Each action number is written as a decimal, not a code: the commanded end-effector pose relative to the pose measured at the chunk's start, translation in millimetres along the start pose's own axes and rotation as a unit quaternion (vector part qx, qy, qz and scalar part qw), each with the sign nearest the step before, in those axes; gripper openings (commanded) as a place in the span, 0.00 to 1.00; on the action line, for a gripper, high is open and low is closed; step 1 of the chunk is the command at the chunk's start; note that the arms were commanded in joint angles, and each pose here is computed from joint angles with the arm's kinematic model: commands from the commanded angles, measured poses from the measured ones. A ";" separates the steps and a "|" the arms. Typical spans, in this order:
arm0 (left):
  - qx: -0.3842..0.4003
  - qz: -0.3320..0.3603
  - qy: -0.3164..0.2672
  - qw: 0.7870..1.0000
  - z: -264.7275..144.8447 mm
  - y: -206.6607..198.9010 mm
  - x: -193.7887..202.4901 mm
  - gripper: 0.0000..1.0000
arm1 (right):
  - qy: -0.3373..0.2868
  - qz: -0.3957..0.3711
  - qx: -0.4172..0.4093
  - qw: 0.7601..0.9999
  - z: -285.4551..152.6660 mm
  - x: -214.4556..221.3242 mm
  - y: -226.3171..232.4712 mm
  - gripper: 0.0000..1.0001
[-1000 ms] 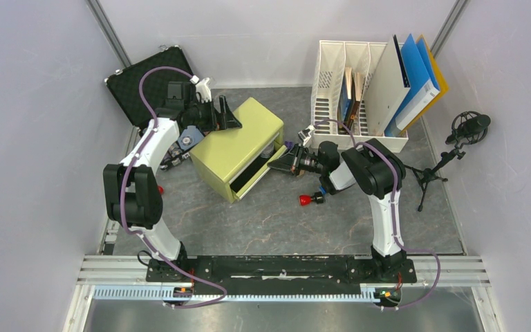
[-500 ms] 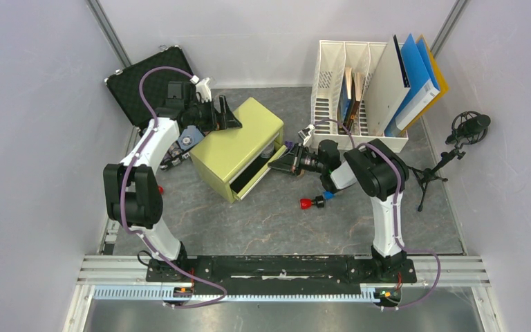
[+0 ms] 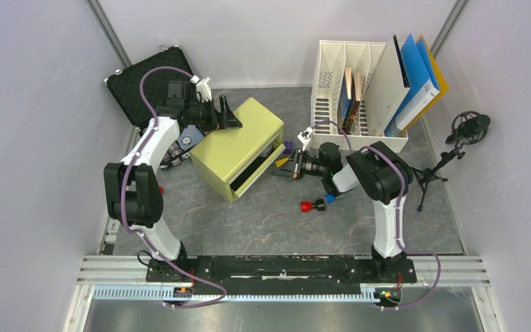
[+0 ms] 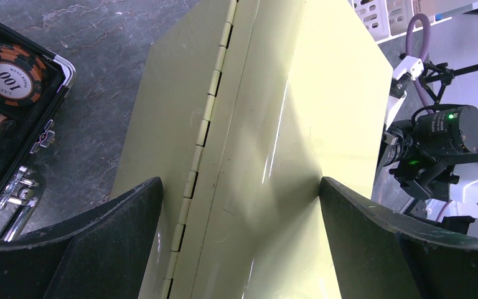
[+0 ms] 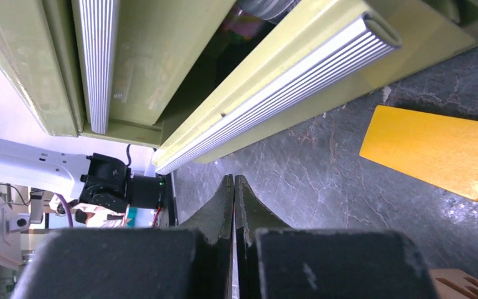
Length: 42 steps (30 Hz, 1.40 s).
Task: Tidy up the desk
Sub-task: Open the drawer in the storage box.
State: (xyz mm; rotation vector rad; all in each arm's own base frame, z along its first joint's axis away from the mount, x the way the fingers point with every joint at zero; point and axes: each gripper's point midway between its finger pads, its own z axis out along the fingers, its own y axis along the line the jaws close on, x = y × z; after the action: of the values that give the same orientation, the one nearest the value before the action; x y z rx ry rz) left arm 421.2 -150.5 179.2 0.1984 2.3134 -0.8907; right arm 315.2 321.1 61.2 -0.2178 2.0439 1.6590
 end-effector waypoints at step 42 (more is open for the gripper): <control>-0.087 -0.029 0.050 0.995 13.7 47.4 32.9 0.99 | -0.030 -0.023 -0.063 0.997 22.3 -37.4 24.5 0.36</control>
State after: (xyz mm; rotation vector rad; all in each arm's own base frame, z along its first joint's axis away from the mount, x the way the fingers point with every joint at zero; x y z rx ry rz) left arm 421.2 -150.5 179.3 0.1974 2.3150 -0.8912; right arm 340.5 335.8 76.4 -0.1877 1.9898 1.7183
